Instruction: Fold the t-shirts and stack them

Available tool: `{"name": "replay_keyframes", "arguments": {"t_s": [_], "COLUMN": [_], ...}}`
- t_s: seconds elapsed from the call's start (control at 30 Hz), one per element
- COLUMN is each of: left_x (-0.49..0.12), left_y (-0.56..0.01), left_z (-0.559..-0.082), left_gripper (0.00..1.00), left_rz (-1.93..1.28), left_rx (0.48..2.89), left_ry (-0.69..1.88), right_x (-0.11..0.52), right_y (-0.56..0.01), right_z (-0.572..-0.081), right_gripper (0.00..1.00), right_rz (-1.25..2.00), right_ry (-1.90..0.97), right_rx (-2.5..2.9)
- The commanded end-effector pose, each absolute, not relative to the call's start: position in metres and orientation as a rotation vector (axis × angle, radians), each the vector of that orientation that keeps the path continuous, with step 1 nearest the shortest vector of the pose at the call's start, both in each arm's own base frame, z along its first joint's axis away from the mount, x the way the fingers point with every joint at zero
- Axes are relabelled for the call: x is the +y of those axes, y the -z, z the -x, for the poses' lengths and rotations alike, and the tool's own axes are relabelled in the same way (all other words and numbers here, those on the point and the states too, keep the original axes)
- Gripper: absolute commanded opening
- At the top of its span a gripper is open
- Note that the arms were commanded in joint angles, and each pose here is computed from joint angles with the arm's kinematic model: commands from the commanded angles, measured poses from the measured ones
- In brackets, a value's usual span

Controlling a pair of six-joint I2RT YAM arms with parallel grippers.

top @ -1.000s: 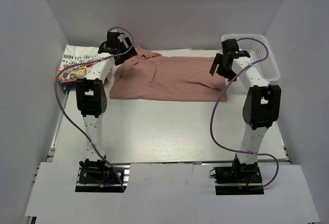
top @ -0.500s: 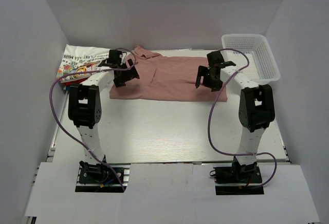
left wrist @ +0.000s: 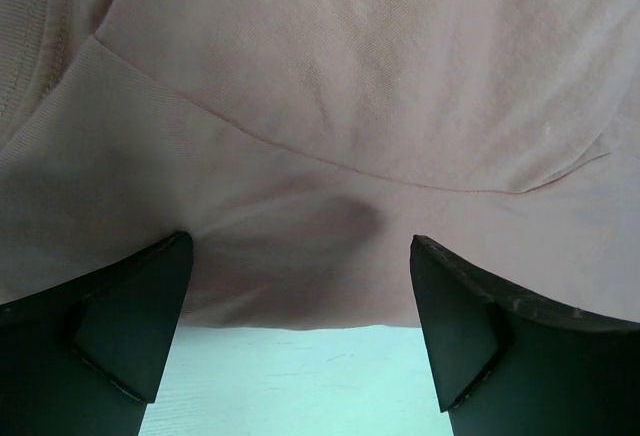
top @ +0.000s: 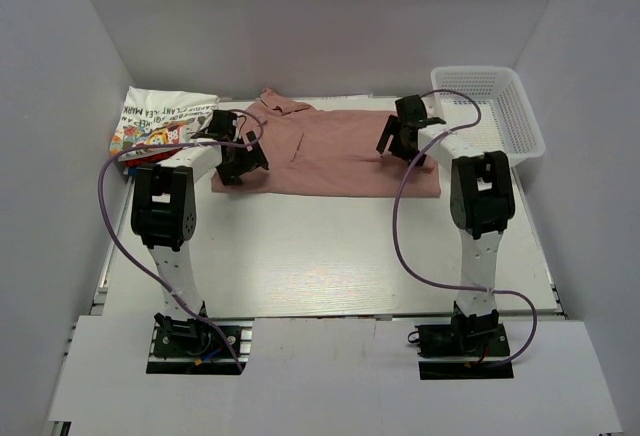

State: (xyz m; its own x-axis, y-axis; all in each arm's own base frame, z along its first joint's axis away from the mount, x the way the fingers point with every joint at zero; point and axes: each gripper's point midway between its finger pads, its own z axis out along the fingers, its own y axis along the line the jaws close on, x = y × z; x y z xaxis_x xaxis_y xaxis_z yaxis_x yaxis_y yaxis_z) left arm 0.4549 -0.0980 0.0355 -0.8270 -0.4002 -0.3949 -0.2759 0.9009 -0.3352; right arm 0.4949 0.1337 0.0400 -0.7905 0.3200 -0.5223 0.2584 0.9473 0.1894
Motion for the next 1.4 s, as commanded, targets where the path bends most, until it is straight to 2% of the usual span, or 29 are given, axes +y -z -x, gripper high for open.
{"name": "replay_keyframes", "arguments": {"t_s": [0.0, 0.03, 0.1, 0.13, 0.17, 0.3, 0.33, 0.4, 0.57, 0.73, 0.93, 1.07, 1.1, 1.17, 1.27, 1.37], "left_x": [-0.082, -0.08, -0.078, -0.075, -0.075, -0.08, -0.08, -0.084, -0.083, -0.085, -0.082, -0.082, -0.081, -0.081, -0.087, -0.092], "left_y": [-0.044, -0.04, -0.038, -0.038, -0.038, -0.06, -0.066, -0.073, -0.067, -0.05, -0.038, -0.026, -0.026, -0.028, -0.065, -0.115], "left_z": [-0.451, -0.448, -0.444, -0.444, -0.444, -0.454, -0.456, -0.459, -0.451, -0.416, -0.36, -0.289, -0.277, -0.241, -0.239, -0.271], "left_gripper": [1.0, 1.0, 1.0, 1.0, 1.0, 1.0, 1.0, 1.0, 1.0, 1.0, 1.0, 1.0, 1.0, 1.0, 1.0, 1.0], "left_rz": [0.501, 0.506, 0.514, 0.503, 0.503, 0.472, 0.456, 0.443, 0.449, 0.495, 0.606, 0.695, 0.716, 0.768, 0.725, 0.621], "left_rx": [2.588, 2.596, 2.614, 2.613, 2.613, 2.56, 2.542, 2.523, 2.554, 2.61, 2.677, 2.805, 2.826, 2.901, 2.789, 2.609], "left_ry": [0.278, 0.263, 0.242, 0.223, 0.222, 0.267, 0.271, 0.307, 0.297, 0.294, 0.299, 0.292, 0.282, 0.284, 0.38, 0.448], "right_x": [0.105, 0.104, 0.109, 0.11, 0.115, 0.134, 0.136, 0.144, 0.139, 0.135, 0.13, 0.121, 0.114, 0.113, 0.101, 0.098], "right_y": [-0.082, -0.07, -0.096, -0.082, -0.096, -0.119, -0.112, -0.132, -0.095, -0.057, -0.023, -0.02, 0.0, -0.012, -0.002, -0.02], "right_z": [-0.559, -0.567, -0.593, -0.595, -0.6, -0.584, -0.565, -0.56, -0.503, -0.457, -0.4, -0.354, -0.32, -0.303, -0.261, -0.272], "right_gripper": [0.9, 0.9, 0.9, 0.9, 0.9, 0.9, 0.9, 0.9, 0.9, 0.9, 0.9, 0.9, 0.9, 0.9, 0.9, 0.9], "right_rz": [-0.543, -0.525, -0.482, -0.447, -0.413, -0.274, -0.244, -0.211, -0.211, -0.261, -0.268, -0.306, -0.32, -0.306, -0.278, -0.242], "right_ry": [-0.065, -0.052, -0.103, -0.088, -0.119, -0.164, -0.162, -0.205, -0.167, -0.179, -0.173, -0.183, -0.153, -0.176, -0.131, -0.114], "right_rx": [2.254, 2.254, 2.196, 2.225, 2.22, 2.247, 2.274, 2.211, 2.331, 2.461, 2.647, 2.698, 2.78, 2.767, 2.835, 2.78]}}
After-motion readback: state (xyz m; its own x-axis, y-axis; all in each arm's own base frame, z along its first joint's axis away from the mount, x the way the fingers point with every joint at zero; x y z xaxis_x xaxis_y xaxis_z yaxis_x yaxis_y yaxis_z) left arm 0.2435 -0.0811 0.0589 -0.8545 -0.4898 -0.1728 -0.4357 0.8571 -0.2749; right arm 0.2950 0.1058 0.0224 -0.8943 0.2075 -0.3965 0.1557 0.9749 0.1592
